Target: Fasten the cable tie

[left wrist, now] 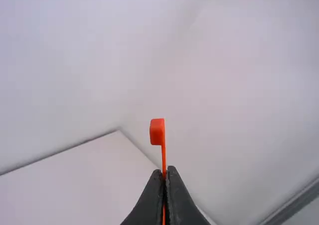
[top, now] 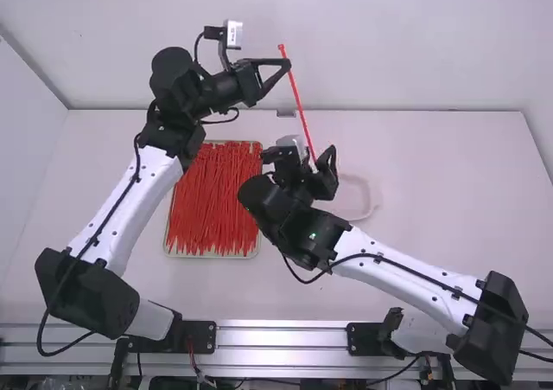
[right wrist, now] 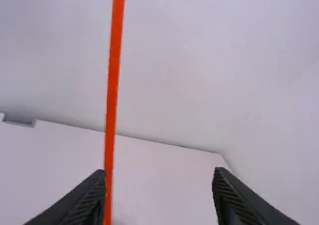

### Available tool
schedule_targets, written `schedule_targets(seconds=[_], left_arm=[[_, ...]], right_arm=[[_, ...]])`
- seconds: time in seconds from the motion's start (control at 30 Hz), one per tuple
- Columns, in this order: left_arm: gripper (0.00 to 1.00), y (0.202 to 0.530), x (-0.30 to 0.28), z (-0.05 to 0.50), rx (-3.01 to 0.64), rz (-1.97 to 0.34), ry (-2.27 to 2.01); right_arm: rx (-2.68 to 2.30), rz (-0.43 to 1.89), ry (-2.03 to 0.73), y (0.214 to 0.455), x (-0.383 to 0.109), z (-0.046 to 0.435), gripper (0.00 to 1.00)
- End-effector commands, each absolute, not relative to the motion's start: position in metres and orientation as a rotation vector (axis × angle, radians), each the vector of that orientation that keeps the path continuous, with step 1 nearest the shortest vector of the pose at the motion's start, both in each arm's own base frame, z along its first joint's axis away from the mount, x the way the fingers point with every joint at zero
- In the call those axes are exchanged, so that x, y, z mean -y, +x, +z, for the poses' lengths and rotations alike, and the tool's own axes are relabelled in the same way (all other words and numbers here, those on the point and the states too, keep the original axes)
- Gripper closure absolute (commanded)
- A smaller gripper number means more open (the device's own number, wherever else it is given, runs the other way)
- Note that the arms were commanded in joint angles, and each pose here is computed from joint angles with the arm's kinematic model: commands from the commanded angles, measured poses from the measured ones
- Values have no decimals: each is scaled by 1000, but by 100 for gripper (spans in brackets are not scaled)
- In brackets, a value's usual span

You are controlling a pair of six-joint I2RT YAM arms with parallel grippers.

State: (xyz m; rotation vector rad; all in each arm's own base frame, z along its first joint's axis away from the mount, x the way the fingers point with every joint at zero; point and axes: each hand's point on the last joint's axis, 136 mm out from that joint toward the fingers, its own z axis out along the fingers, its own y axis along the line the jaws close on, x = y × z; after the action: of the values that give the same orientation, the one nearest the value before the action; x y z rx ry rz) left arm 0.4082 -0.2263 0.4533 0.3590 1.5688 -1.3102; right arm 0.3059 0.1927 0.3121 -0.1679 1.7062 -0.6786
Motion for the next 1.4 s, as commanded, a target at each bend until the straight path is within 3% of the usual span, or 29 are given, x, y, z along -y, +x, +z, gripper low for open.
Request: schedule_targets(seconds=[0.0,0.43,0.83,1.37], left_arm=[[99,412,215,464,-1536,-1266,360],[98,424,192,450,-1583,-1193,340],[98,415,191,443,-1564,-1152,495],[98,387,190,440,-1476,-1169,770]], right_arm=[[-1708,-591,-156,309,-203,323,32],[-1647,-360,-322,322,-250,345,14],[-1677,-141,-431,341,-240,350,9],[-1669,414,-803,332,-239,346,5]])
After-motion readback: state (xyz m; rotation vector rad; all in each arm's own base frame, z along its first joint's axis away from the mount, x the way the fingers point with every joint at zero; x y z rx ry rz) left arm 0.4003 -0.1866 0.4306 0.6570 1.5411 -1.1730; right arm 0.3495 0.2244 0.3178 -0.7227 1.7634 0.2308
